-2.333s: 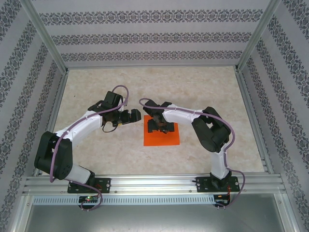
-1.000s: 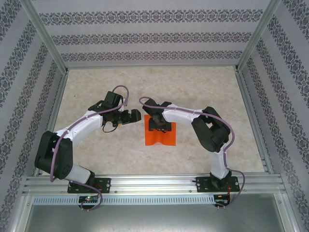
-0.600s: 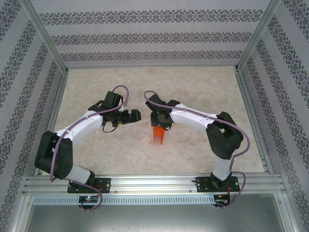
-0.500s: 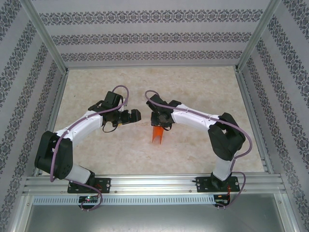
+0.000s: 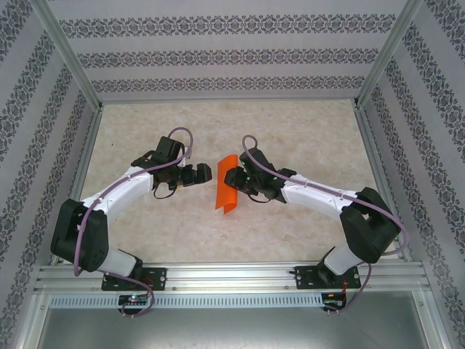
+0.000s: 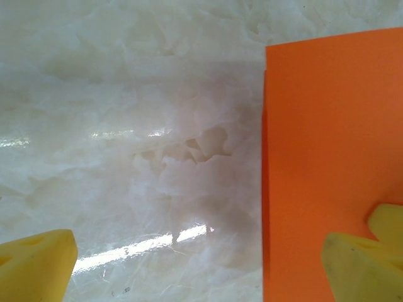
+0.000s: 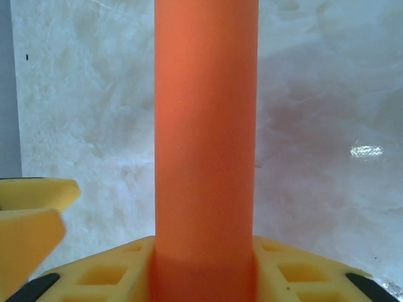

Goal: Fold a paper plane with a square sheet of paper (pick it up from the middle)
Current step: Fold the square sheet of paper in half at the center of the table.

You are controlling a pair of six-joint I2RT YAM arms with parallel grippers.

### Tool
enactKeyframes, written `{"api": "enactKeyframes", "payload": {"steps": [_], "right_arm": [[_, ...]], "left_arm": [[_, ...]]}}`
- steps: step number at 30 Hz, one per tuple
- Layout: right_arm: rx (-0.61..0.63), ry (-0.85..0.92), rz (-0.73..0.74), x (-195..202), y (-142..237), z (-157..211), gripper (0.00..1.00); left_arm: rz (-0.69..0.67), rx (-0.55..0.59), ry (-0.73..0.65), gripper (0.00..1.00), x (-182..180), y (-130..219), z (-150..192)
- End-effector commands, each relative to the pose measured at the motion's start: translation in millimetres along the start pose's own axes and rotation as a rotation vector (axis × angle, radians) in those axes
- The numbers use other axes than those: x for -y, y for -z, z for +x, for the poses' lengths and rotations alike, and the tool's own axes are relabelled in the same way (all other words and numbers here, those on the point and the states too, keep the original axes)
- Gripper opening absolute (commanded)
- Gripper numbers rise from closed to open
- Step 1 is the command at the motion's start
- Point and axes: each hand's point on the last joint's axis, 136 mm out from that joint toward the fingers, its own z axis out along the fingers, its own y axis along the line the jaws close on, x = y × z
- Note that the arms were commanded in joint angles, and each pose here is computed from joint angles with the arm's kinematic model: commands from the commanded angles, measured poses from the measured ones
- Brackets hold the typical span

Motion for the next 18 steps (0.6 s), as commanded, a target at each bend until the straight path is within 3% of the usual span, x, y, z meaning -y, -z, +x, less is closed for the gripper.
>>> {"api": "enactKeyframes", "payload": {"steps": [1, 8, 14, 18], "right_arm": [[0.031, -0.079, -0.056, 6, -9, -2, 0.39], [-0.005, -0.093, 0.029, 52, -19, 16, 0.46], [-0.028, -0.045, 0.153, 76, -5, 23, 0.59], [-0.027, -0.038, 0.172, 85, 6, 21, 0.60]], "left_arm": [[0.040, 0.008, -0.007, 1.00, 13, 6, -7], [0.078, -0.049, -0.024, 1.00, 21, -4, 0], [0.095, -0.075, -0.029, 1.00, 26, -11, 3], [0.113, -0.081, -0.054, 0.99, 34, -12, 3]]}}
